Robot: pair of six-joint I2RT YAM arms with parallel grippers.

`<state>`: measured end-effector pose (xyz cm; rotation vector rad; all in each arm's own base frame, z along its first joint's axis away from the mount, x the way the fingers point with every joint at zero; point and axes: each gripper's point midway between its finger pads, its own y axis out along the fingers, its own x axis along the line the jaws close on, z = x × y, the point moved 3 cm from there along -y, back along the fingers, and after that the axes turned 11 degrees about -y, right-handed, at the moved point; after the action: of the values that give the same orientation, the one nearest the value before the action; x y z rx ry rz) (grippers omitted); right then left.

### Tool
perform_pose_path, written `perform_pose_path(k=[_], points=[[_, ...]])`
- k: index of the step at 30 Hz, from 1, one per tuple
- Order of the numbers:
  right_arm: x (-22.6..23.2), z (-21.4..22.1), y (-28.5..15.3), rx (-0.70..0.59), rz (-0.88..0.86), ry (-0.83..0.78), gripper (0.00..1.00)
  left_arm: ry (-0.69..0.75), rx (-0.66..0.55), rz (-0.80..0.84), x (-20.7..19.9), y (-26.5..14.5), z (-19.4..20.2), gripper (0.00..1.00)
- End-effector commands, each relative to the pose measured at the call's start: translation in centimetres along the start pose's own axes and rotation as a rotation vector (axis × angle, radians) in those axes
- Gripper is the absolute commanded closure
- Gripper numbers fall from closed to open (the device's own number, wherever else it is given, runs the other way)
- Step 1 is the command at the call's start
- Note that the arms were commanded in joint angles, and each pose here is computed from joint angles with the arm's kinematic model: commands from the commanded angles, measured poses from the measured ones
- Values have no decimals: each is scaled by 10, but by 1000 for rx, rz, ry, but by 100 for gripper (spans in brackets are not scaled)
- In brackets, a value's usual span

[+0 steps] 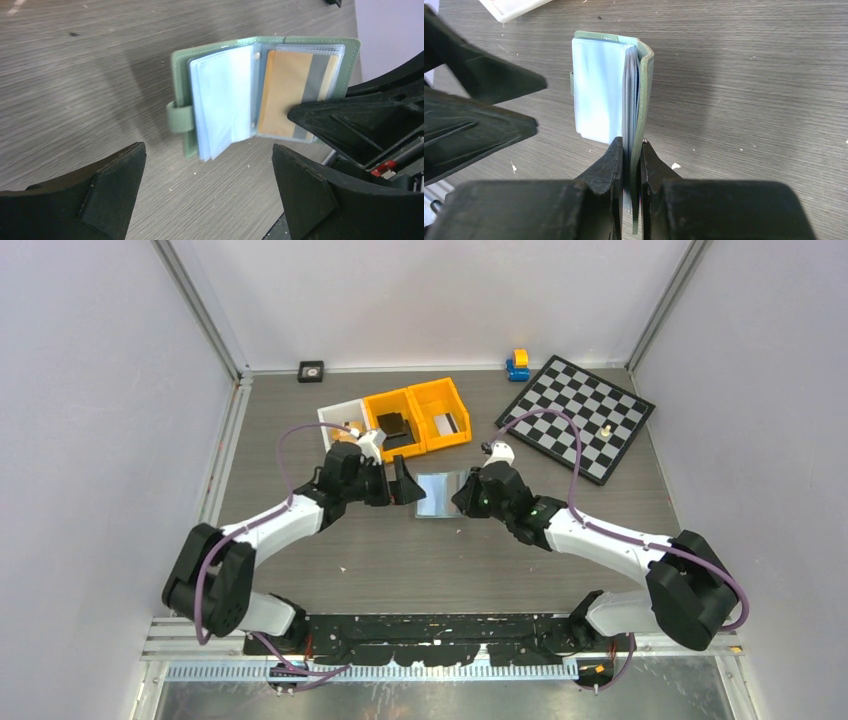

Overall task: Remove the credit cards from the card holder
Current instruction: Remove the credit card from the card holder.

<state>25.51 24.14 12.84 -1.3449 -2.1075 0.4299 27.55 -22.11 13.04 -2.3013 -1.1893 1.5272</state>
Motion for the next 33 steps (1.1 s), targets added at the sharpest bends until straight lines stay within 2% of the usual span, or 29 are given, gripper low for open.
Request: perform_pose_path(k=[1,9,12,21,25,28,30,33], points=[[23,-28,-9,-108,-129,44,100,-13,82,129,-20,19,0,0],[30,-31,-16,-132,-206,72,100,-92,133,66,-5,31,6,0],[28,-33,-17,-148,-224,97,100,-121,151,98,-6,32,7,0],[26,-40,-22,-152,-370,204,100,-43,83,332,-42,14,-3,11],[26,-43,-25,-166,-404,215,100,-37,83,366,-47,11,-3,20],[27,-45,-28,-180,-424,219,99,-40,86,364,-45,13,-2,23],[27,-46,-31,-192,-430,221,100,-42,83,368,-45,14,-2,23],[25,-48,-34,-206,-431,222,100,-27,49,371,-48,8,-5,17]])
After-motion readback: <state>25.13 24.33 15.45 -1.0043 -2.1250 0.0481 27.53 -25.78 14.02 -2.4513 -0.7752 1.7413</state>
